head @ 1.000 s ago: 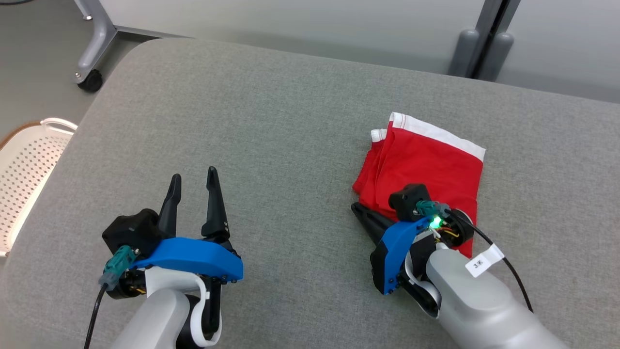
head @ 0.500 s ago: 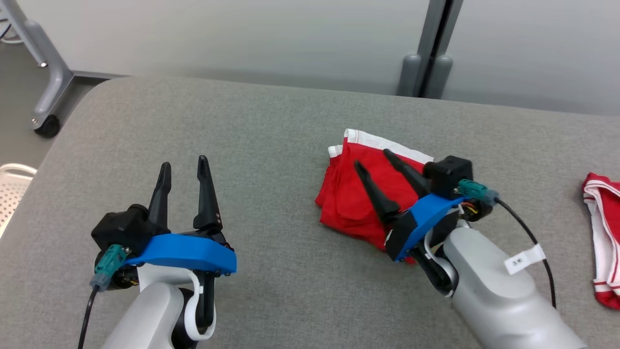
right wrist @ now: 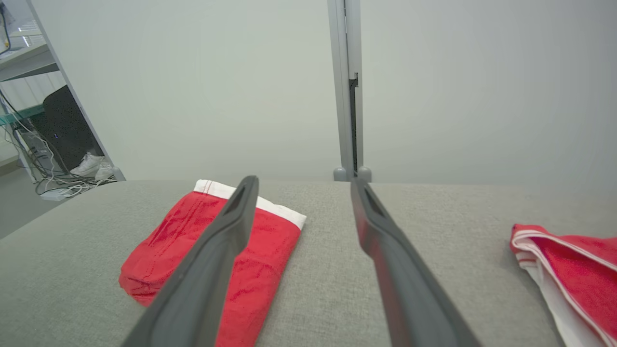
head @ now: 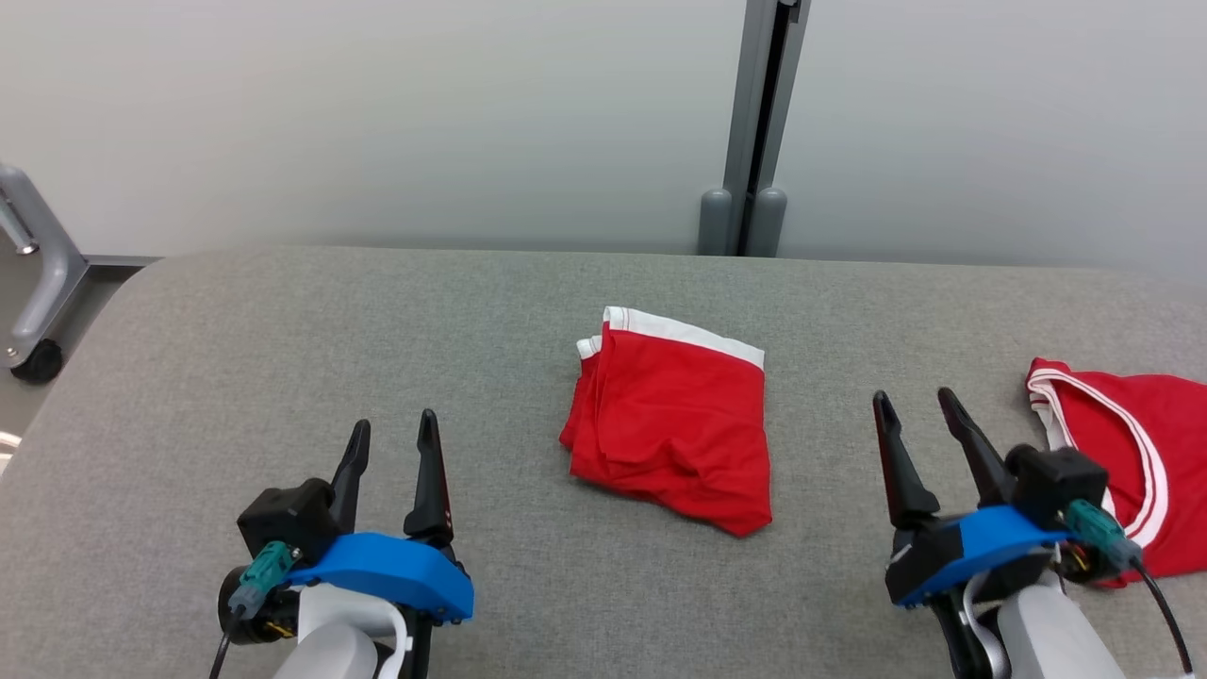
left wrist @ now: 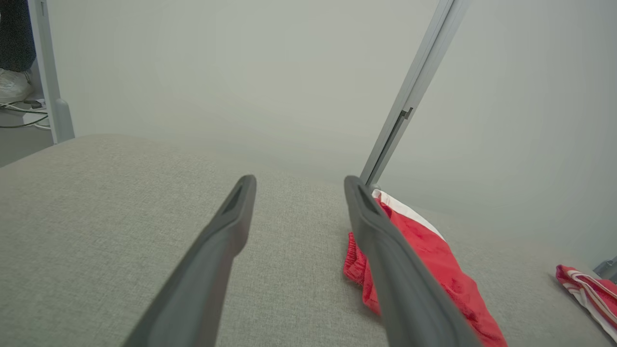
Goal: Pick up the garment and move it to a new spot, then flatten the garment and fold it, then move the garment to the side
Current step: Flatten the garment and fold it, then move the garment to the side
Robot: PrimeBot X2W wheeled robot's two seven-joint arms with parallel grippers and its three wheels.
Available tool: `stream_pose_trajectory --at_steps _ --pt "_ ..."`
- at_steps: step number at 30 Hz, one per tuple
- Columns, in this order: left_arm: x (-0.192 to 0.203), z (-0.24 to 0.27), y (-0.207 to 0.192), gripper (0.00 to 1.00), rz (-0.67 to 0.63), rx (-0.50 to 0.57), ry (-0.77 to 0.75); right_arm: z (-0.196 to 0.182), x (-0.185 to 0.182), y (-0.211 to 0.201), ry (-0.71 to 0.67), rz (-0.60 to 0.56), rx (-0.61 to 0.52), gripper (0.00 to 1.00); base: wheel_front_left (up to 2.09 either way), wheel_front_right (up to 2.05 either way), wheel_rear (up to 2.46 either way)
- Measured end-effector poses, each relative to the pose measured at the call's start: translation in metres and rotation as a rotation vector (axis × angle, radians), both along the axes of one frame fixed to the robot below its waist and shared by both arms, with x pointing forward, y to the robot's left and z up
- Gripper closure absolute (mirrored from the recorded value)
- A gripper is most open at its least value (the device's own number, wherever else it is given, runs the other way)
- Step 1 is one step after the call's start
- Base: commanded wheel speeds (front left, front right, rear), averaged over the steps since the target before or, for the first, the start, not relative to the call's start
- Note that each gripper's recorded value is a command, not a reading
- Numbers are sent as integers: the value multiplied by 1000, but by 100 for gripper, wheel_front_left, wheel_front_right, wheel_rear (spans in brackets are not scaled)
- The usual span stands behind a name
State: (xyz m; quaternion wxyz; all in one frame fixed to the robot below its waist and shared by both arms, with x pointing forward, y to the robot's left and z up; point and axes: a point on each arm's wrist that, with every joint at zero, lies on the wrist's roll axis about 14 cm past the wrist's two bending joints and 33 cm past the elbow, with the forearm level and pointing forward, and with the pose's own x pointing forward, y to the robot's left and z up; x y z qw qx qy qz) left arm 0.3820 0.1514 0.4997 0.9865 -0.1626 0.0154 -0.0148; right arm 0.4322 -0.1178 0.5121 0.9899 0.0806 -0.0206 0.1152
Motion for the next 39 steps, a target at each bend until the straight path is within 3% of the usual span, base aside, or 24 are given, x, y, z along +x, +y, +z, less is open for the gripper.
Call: stream_pose_trajectory --at_steps 11,39 --pt "-11 -23 -3 0 -80 55 50 -13 -40 -31 31 -91 17 0 0 0 0" --pt "-19 -34 4 0 -42 54 71 -23 -45 -38 64 -109 4 0 0 0 0"
